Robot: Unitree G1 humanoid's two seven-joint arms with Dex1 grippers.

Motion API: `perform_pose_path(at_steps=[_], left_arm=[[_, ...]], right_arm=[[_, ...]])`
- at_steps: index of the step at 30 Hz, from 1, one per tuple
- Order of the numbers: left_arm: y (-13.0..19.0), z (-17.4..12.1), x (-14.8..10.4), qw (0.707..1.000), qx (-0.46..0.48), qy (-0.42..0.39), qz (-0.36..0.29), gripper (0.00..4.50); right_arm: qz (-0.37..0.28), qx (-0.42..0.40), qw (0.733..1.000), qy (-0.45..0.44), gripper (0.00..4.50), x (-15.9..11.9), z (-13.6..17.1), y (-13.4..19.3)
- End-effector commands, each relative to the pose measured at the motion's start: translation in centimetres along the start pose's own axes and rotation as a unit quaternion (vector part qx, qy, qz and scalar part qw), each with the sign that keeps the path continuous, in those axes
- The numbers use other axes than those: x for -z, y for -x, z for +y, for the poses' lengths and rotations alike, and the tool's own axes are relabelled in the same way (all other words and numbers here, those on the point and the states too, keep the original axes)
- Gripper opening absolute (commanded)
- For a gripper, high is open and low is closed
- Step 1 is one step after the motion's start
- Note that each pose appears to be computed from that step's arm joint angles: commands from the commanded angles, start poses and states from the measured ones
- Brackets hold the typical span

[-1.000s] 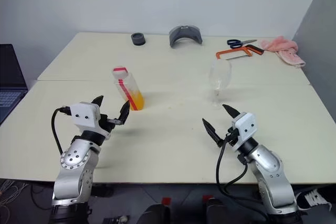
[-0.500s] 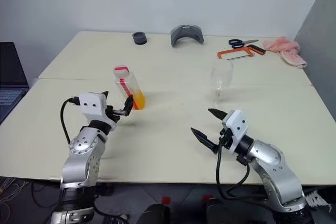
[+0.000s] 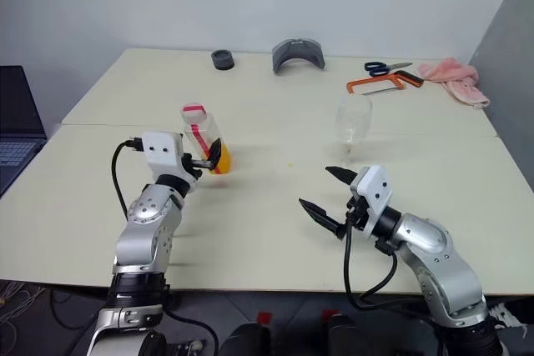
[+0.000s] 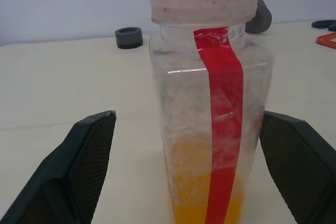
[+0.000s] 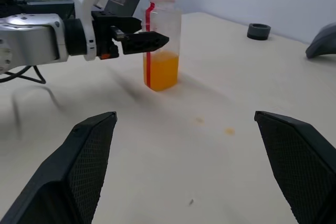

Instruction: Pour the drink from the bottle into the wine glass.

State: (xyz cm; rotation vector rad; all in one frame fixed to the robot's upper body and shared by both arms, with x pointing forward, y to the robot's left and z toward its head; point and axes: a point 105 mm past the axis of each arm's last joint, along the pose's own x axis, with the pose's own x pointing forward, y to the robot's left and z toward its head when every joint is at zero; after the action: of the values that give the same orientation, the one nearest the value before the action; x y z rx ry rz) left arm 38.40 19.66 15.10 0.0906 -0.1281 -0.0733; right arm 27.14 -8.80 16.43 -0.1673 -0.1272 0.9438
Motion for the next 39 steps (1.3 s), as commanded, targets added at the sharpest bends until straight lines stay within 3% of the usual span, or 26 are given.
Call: perform_pose_path(at_steps=[1, 17, 39], left_arm=[[-0.8, -0.5, -1.1, 1.000, 0.004, -0.007, -0.012, 4.48], [-3.0, -0.2, -1.6, 1.000, -0.023, -0.014, -0.008, 4.48], [-3.2, -0.5, -3.0, 0.999, -0.018, -0.041, -0.024, 4.48]], right_arm=[[-0.019, -0.028, 0.999, 0.016, 4.50, -1.5, 1.0, -0.3], [-0.046, -0.048, 0.998, 0.009, 4.50, -2.4, 1.6, -1.3], [-0.043, -0.042, 0.998, 0.014, 4.50, -2.2, 1.3, -1.4]])
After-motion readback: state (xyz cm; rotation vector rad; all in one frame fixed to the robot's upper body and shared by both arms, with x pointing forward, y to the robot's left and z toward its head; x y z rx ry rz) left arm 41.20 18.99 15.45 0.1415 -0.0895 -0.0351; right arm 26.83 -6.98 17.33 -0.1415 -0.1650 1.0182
